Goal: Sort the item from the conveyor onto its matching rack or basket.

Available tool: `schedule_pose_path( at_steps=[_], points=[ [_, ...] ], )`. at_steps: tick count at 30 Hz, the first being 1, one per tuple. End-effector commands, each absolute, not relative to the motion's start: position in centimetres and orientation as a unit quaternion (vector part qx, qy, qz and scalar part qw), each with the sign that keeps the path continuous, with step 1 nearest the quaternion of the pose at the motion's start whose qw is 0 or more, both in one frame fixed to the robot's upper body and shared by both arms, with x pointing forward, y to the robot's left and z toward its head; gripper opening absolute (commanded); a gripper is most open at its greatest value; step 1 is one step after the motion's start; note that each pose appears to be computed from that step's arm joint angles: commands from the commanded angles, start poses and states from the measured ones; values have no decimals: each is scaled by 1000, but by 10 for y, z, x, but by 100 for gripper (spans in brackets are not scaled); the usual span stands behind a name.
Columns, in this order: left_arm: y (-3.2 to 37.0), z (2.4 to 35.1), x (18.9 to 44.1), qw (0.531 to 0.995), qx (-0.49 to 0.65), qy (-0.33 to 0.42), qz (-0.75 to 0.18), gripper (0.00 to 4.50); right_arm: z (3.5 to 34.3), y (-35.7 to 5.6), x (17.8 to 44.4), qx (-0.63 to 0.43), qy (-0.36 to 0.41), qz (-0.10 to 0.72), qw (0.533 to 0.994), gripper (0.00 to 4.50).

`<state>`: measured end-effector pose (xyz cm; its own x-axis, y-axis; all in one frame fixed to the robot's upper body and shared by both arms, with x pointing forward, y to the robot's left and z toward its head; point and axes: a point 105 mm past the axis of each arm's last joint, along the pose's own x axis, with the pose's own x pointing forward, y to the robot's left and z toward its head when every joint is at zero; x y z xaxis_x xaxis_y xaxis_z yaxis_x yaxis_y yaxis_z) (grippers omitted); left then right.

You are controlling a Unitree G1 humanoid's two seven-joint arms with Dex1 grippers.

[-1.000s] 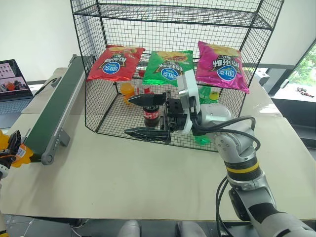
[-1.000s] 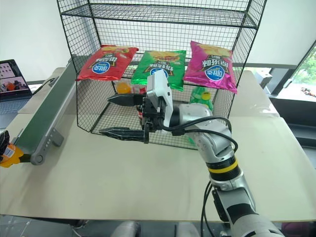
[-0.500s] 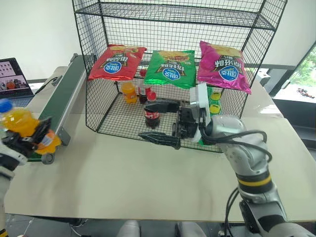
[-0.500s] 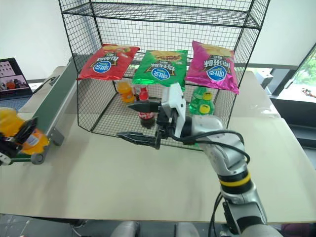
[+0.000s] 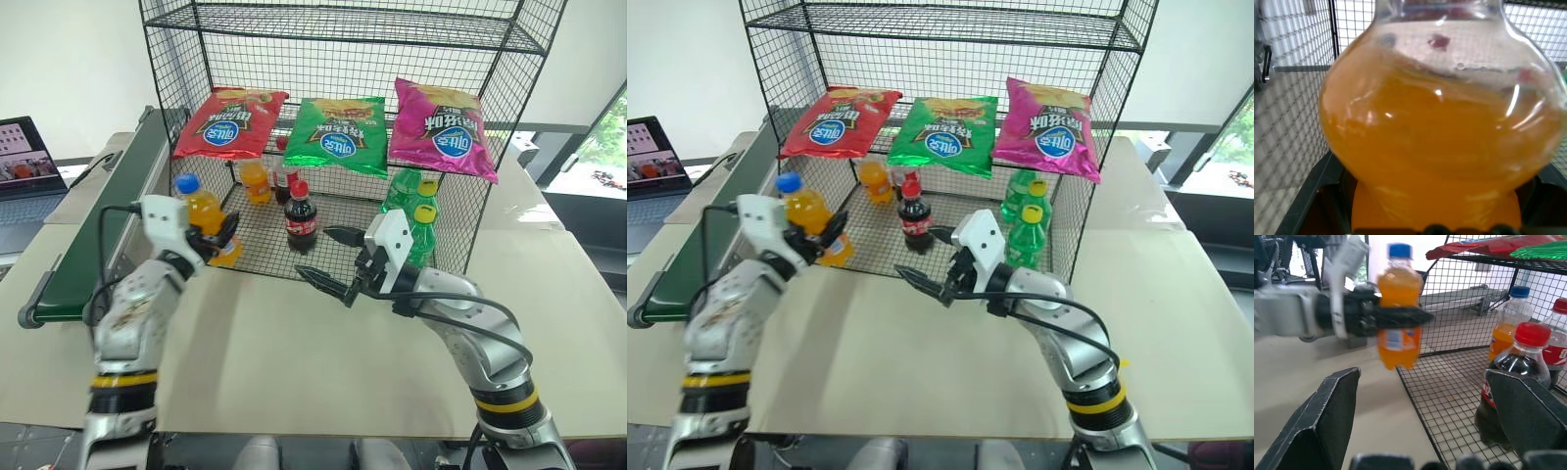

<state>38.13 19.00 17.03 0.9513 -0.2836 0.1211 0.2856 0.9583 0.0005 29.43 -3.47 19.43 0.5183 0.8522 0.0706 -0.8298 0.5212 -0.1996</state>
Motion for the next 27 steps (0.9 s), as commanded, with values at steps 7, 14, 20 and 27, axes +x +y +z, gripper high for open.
schedule_pose_path(
  at_steps=[7,14,20,27],
  points=[
    [182,182,438,989,33,-130,-69,305,194,-37,305,-103,-97,438,888,450],
    [189,160,450,994,45,-100,-25,305,199,-40,308,-96,-104,419,897,450],
    [194,154,452,995,30,-95,-14,305,202,-42,309,-93,-107,416,898,450],
    [196,150,444,994,17,-99,-37,446,206,-38,312,-79,-109,422,897,450]
  ],
)
